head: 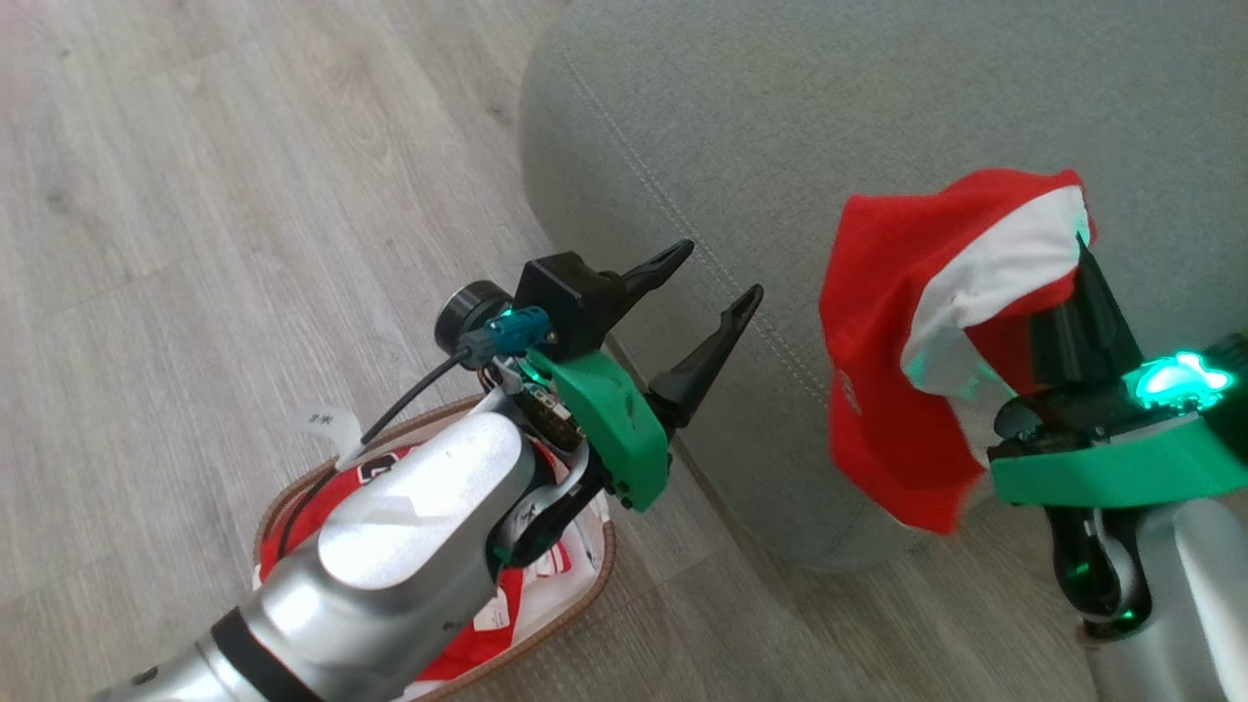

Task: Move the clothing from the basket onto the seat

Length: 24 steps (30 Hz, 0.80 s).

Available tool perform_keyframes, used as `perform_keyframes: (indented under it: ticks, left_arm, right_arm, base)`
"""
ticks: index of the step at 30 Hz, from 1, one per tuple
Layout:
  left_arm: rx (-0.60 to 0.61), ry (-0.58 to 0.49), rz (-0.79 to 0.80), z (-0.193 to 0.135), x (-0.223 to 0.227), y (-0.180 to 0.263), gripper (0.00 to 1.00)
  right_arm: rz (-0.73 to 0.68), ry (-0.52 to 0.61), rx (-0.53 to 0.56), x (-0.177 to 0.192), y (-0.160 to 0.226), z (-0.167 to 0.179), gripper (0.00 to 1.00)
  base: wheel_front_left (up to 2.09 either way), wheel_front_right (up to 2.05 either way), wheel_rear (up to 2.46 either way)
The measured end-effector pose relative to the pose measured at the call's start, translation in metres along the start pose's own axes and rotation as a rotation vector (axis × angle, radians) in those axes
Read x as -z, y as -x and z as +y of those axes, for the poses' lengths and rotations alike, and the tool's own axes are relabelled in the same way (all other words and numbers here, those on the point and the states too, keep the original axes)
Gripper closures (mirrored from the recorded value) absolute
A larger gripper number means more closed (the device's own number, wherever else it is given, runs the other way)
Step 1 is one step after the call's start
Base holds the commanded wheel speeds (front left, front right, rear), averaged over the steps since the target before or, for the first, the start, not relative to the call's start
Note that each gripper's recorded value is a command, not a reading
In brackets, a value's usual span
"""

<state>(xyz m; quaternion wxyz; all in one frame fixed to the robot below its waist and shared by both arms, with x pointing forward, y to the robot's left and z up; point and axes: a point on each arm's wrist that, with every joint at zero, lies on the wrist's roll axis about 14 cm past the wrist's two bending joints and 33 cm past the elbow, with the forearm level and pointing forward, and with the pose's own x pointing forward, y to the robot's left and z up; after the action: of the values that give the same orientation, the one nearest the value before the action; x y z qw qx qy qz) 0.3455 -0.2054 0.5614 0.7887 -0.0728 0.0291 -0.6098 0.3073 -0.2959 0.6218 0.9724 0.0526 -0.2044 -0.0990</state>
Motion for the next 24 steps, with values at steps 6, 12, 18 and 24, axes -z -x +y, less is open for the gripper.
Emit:
perform_keyframes:
  ticks: [6, 12, 18, 24]
  left_arm:
    - [0.018, 0.008, 0.001, -0.004, 0.002, -0.004, 0.0]
    - [0.025, 0.028, 0.006, -0.002, 0.009, -0.003, 0.0]
    - [0.012, 0.036, 0.016, 0.015, 0.015, -0.003, 0.0]
    - [0.006, 0.05, 0.014, 0.033, 0.018, -0.004, 0.0]
  right_arm:
    - [-0.006, 0.012, 0.015, -0.005, 0.003, -0.006, 1.0]
    - [-0.02, 0.06, 0.005, -0.01, -0.014, -0.014, 1.0]
    - [-0.077, 0.113, -0.049, -0.026, -0.062, -0.014, 1.0]
    - [-0.075, 0.169, -0.062, -0.023, -0.108, -0.025, 1.0]
  base:
    - [0.0, 0.0, 0.0]
    - [0.0, 0.0, 0.0]
    - [0.0, 0.0, 0.0]
    - [0.0, 0.0, 0.0]
